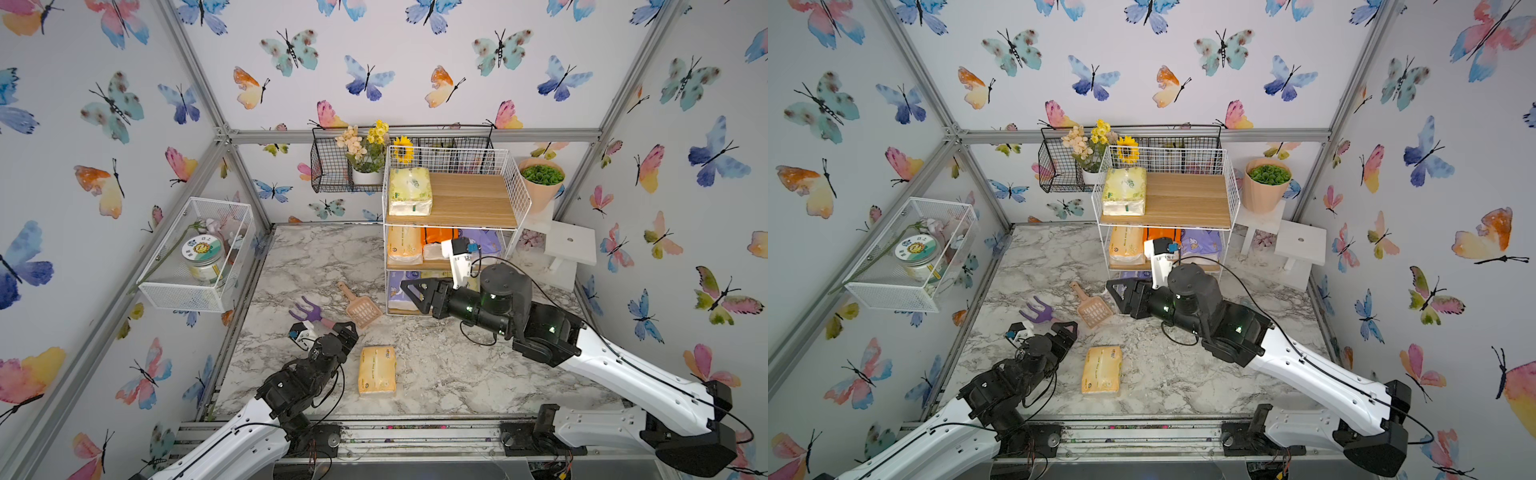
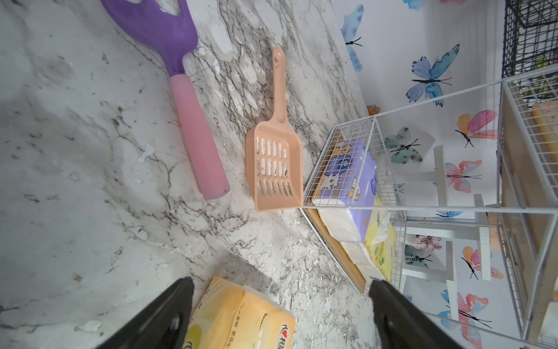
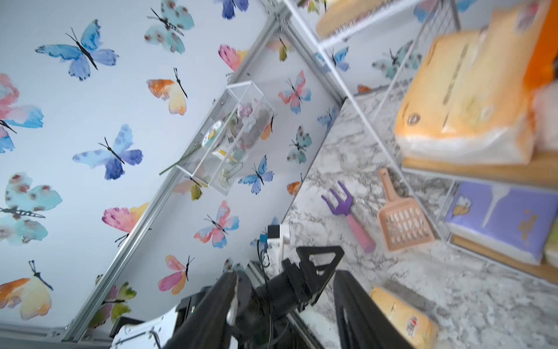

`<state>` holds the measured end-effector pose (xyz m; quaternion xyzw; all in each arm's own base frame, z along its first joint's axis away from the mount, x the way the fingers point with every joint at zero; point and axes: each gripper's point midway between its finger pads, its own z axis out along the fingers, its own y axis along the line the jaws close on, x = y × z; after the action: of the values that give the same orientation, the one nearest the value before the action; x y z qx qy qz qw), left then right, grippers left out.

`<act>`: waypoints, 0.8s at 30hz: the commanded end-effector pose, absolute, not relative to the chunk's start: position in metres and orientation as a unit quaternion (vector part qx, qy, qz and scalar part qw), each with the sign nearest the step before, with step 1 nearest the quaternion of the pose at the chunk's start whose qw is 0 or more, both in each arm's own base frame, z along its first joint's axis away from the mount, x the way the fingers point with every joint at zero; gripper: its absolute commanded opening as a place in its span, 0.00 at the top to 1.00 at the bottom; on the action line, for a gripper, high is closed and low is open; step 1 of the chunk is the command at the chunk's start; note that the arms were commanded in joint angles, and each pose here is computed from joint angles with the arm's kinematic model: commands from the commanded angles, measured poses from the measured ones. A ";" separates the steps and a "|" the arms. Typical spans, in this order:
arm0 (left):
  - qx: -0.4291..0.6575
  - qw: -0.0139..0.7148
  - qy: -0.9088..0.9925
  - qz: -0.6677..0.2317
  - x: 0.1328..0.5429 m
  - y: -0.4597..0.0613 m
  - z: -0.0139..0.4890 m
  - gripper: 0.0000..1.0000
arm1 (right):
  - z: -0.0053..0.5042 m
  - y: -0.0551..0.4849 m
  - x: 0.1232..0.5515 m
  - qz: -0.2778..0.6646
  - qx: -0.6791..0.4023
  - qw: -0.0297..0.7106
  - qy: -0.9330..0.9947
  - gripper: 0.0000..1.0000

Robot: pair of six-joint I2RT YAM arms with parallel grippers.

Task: Remove the tissue boxes from the shelf
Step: Pick up a box of tissues from the shelf.

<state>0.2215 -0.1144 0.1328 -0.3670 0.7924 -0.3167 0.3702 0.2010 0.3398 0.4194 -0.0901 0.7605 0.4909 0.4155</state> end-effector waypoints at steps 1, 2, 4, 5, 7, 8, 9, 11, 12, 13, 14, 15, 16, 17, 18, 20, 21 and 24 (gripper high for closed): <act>-0.366 0.397 0.779 -0.319 0.226 -0.109 0.143 0.04 | 0.444 0.314 0.234 0.396 -0.045 0.502 0.768 0.45; -0.367 0.398 0.778 -0.320 0.226 -0.109 0.143 0.04 | 0.453 0.307 0.242 0.379 -0.024 0.520 0.765 0.46; -0.374 0.396 0.776 -0.319 0.226 -0.107 0.143 0.04 | 0.469 0.290 0.257 0.343 0.023 0.555 0.757 0.46; -0.380 0.395 0.774 -0.318 0.225 -0.106 0.143 0.04 | 0.474 0.283 0.263 0.328 0.041 0.568 0.754 0.46; -0.386 0.396 0.771 -0.316 0.225 -0.103 0.145 0.04 | 0.486 0.269 0.279 0.308 0.079 0.585 0.746 0.46; -0.388 0.397 0.770 -0.315 0.225 -0.102 0.146 0.04 | 0.490 0.266 0.287 0.310 0.090 0.584 0.745 0.46; -0.389 0.398 0.770 -0.313 0.225 -0.101 0.147 0.04 | 0.493 0.267 0.296 0.322 0.091 0.579 0.744 0.46; -0.390 0.401 0.768 -0.312 0.225 -0.100 0.149 0.04 | 0.498 0.268 0.310 0.333 0.093 0.575 0.742 0.46; -0.391 0.402 0.767 -0.314 0.225 -0.099 0.149 0.04 | 0.499 0.270 0.318 0.334 0.090 0.572 0.744 0.46; -0.391 0.402 0.766 -0.314 0.225 -0.099 0.150 0.04 | 0.499 0.271 0.326 0.335 0.087 0.567 0.747 0.45; -0.391 0.403 0.765 -0.315 0.225 -0.099 0.150 0.04 | 0.499 0.273 0.333 0.335 0.085 0.562 0.751 0.45; -0.394 0.403 0.763 -0.317 0.224 -0.098 0.151 0.04 | 0.497 0.275 0.340 0.333 0.083 0.558 0.756 0.44; -0.398 0.402 0.761 -0.317 0.224 -0.097 0.151 0.04 | 0.496 0.277 0.345 0.329 0.081 0.555 0.760 0.44; -0.401 0.402 0.759 -0.318 0.223 -0.096 0.151 0.04 | 0.497 0.278 0.349 0.327 0.079 0.554 0.762 0.43; -0.402 0.404 0.757 -0.320 0.223 -0.095 0.153 0.04 | 0.497 0.280 0.354 0.326 0.076 0.552 0.764 0.43; -0.406 0.406 0.752 -0.324 0.222 -0.093 0.155 0.04 | 0.497 0.286 0.362 0.338 0.067 0.545 0.765 0.43; -0.407 0.408 0.750 -0.325 0.222 -0.092 0.156 0.04 | 0.497 0.290 0.365 0.346 0.063 0.541 0.764 0.43; -0.413 0.412 0.744 -0.327 0.220 -0.088 0.158 0.04 | 0.490 0.305 0.373 0.363 0.047 0.520 0.772 0.47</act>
<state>0.2190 -0.1009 0.1492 -0.3957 0.7591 -0.3383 0.3908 0.3753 0.2896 0.4913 0.0784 0.7636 0.3355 0.5461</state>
